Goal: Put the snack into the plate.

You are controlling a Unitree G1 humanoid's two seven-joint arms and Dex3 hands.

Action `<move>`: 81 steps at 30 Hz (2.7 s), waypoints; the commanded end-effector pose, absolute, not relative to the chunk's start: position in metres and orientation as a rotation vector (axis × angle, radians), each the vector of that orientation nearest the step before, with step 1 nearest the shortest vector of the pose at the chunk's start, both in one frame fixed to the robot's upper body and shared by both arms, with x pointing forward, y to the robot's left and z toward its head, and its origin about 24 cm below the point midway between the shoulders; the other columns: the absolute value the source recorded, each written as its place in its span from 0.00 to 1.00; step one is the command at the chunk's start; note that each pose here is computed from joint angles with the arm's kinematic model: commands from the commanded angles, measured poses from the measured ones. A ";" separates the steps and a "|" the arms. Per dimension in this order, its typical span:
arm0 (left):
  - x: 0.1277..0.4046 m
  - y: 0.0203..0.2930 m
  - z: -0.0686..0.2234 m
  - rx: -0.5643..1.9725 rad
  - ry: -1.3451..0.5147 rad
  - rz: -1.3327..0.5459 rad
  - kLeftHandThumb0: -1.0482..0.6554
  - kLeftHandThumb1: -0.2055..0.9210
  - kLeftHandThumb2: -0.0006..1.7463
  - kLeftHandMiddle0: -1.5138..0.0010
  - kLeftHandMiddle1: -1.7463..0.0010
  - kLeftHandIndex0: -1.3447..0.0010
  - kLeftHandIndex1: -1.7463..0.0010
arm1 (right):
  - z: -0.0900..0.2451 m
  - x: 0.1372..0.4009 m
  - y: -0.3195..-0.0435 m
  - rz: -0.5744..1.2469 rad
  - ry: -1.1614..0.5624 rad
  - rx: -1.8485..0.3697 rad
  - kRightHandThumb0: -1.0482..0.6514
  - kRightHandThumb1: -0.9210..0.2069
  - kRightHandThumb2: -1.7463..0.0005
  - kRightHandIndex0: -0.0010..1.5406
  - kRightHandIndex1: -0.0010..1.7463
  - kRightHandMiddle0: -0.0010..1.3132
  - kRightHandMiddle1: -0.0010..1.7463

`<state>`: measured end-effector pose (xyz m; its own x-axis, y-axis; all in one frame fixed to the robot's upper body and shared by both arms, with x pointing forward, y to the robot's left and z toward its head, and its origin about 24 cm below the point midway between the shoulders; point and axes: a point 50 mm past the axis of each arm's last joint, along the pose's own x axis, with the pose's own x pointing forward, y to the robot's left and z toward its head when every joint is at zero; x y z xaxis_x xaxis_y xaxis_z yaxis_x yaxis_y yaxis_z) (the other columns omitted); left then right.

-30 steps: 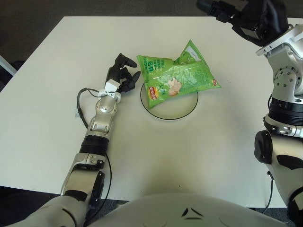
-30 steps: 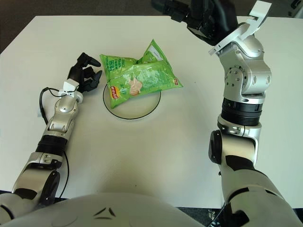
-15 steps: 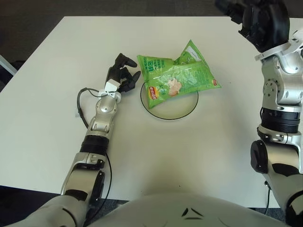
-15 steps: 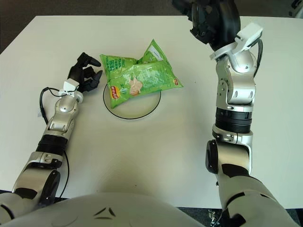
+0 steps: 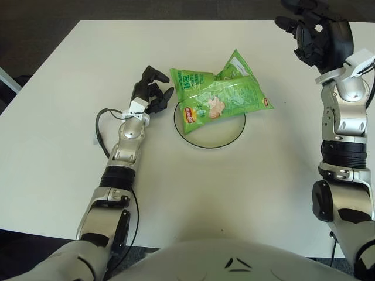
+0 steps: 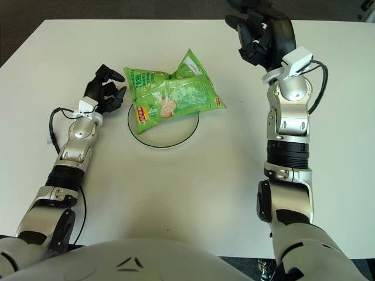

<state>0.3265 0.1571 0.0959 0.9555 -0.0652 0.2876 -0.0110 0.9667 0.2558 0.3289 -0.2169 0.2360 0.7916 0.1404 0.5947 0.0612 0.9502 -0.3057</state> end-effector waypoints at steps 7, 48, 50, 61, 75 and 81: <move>0.316 0.164 0.057 0.182 -0.155 0.020 0.40 0.93 0.30 0.46 0.07 0.73 0.07 | 0.201 0.330 -0.245 -0.086 -0.618 -0.313 0.27 0.00 0.61 0.43 0.00 0.40 0.04; 0.320 0.171 0.057 0.115 -0.174 0.023 0.40 0.91 0.33 0.46 0.03 0.74 0.06 | 0.042 0.306 -0.260 -0.117 -0.089 0.072 0.40 0.00 0.69 0.68 0.12 0.22 0.84; 0.320 0.171 0.057 0.113 -0.173 0.023 0.40 0.91 0.33 0.46 0.03 0.74 0.05 | 0.039 0.305 -0.258 -0.091 -0.076 0.064 0.41 0.00 0.71 0.62 0.23 0.20 0.91; 0.320 0.172 0.057 0.112 -0.177 0.024 0.40 0.89 0.36 0.47 0.02 0.75 0.04 | 0.042 0.307 -0.244 0.003 -0.087 -0.041 0.41 0.00 0.76 0.52 0.51 0.23 0.94; 0.319 0.170 0.059 0.109 -0.183 0.016 0.40 0.88 0.37 0.47 0.02 0.75 0.03 | 0.040 0.306 -0.243 -0.076 -0.064 -0.134 0.41 0.00 0.78 0.55 0.56 0.26 0.91; 0.319 0.168 0.059 0.106 -0.185 0.007 0.40 0.88 0.38 0.48 0.00 0.76 0.02 | 0.039 0.305 -0.248 -0.103 -0.031 -0.153 0.41 0.00 0.79 0.55 0.57 0.27 0.91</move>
<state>0.3329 0.1717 0.0946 0.9546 -0.0016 0.2979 -0.0371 0.9916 0.1242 0.3284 -0.2517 0.0984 0.9657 -0.0500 0.2548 0.0977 0.9792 -0.1781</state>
